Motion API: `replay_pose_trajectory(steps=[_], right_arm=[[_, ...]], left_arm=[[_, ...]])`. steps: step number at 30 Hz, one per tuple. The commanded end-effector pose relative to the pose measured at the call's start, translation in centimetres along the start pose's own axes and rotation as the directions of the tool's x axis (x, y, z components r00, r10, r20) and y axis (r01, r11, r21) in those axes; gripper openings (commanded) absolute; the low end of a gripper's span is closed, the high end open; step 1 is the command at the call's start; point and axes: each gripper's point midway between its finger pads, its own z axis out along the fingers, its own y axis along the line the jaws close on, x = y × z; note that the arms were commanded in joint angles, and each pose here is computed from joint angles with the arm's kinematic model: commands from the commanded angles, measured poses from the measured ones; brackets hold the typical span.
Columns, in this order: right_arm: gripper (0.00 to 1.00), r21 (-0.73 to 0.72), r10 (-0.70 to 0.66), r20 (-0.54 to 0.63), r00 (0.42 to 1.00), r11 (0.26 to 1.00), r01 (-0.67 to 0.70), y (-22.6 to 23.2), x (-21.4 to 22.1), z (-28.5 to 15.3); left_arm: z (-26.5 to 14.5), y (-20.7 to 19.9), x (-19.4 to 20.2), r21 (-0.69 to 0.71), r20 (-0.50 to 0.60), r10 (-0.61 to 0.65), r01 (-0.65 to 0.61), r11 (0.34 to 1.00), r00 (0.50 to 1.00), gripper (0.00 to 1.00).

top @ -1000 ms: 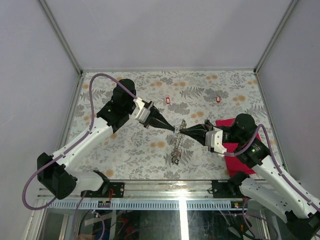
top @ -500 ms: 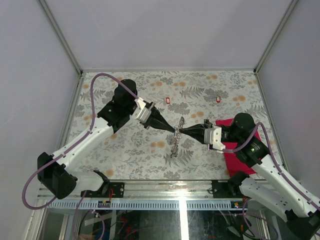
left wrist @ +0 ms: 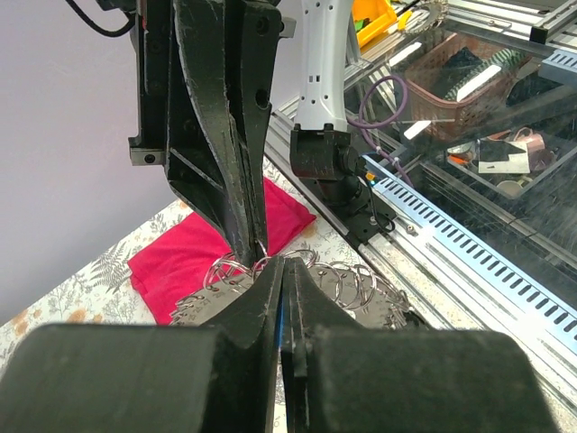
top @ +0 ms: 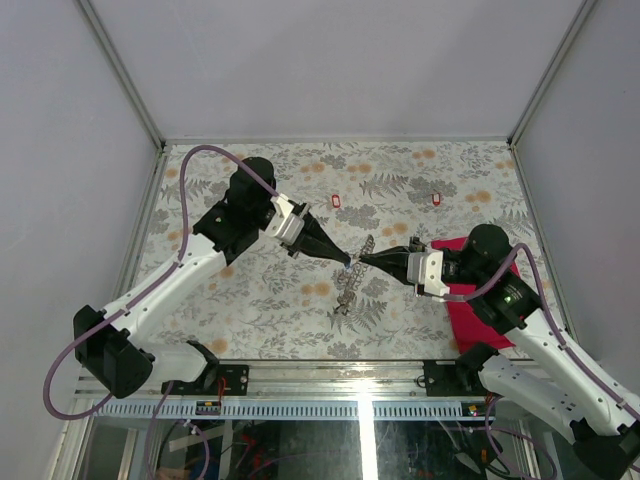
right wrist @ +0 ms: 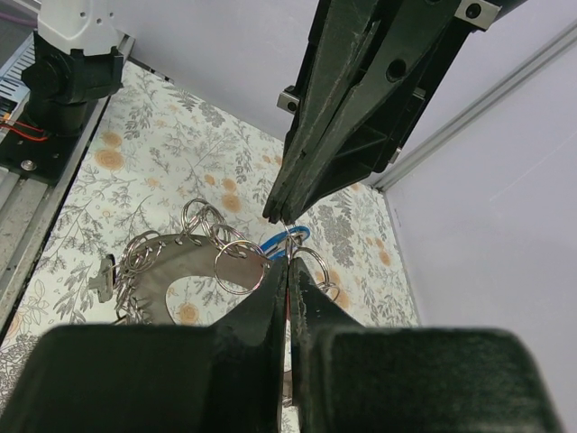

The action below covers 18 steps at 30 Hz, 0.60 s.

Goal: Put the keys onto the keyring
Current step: Insert the key onto the keyring.

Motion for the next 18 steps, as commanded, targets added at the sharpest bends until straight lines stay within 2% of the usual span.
replay_pose_trajectory(steps=[1, 18], right_arm=[[0.00, 0.070, -0.118, 0.056, 0.991, 0.991, 0.114, -2.4, -3.7, -0.4], [0.00, 0.067, -0.111, 0.120, 0.987, 0.992, 0.103, -2.2, -5.8, -0.8]], left_arm=[[0.1, 0.5, -0.5, -0.013, -0.014, 0.017, -0.018, 1.000, 1.000, 0.00], [-0.3, 1.2, 0.7, -0.068, -0.074, -0.005, 0.000, 0.998, 0.997, 0.00]])
